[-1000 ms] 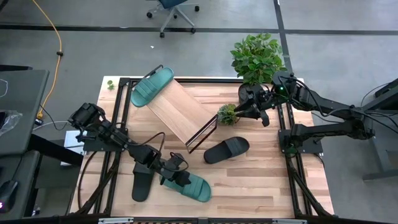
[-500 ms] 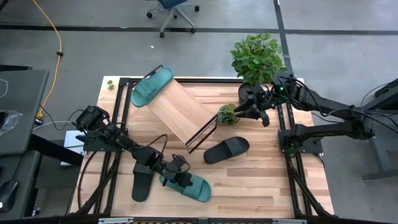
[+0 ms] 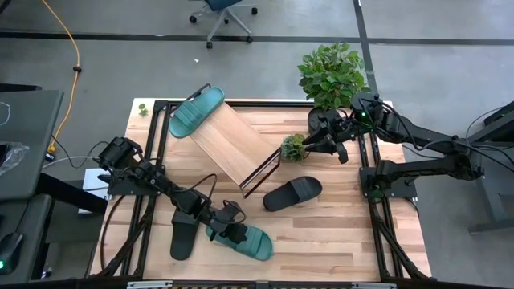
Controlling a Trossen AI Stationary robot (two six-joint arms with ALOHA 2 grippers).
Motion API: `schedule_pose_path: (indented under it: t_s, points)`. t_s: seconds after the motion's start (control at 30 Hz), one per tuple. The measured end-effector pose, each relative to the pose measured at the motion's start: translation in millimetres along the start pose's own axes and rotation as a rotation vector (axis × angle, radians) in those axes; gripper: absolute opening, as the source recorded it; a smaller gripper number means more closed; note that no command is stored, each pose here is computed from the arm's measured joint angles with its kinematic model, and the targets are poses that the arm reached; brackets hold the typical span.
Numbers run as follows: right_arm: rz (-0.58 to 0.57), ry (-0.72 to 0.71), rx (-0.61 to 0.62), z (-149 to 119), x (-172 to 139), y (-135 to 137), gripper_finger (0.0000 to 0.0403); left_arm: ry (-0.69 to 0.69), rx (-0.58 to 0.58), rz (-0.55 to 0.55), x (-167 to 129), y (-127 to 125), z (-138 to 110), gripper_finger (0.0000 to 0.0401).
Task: Pick and place slippers onto the shelf
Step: Put the green pair of slippers on the shelf
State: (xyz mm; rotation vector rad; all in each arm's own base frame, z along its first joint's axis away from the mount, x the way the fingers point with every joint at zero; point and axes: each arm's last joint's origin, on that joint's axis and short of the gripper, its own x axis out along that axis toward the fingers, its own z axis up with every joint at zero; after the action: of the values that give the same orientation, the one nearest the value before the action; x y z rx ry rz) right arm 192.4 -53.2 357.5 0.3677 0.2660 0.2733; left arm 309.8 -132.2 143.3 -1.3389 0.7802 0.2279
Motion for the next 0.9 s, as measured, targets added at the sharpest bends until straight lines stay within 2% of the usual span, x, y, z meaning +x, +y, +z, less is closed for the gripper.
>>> schedule_pose_path:
  t_s: [0.17, 0.23, 0.43, 0.6, 0.9]
  points:
    - [0.000, 0.000, 0.000, 0.0, 0.0, 0.0, 0.0119, 0.000, 0.001, 0.001, 0.0, 0.1, 0.0, 0.0018]
    - [0.000, 0.000, 0.000, 0.0, 0.0, 0.0, 0.0119, 0.000, 0.013, 0.000, 0.0, 0.0, 0.0, 0.0008]
    - [0.000, 0.000, 0.000, 0.0, 0.0, 0.0, 0.0119, 0.000, 0.015, 0.000, 0.0, 0.0, 0.0, 0.0026]
    - [0.002, 0.000, 0.001, 0.0, 0.0, 0.0, 0.0119, 0.047, 0.033, -0.042, -0.1, -3.9, -1.4, 0.0007]
    - [0.004, 0.001, 0.001, 0.0, 0.0, 0.0, 0.0119, 0.165, 0.061, -0.127, -6.2, -16.5, -7.7, 0.0005]
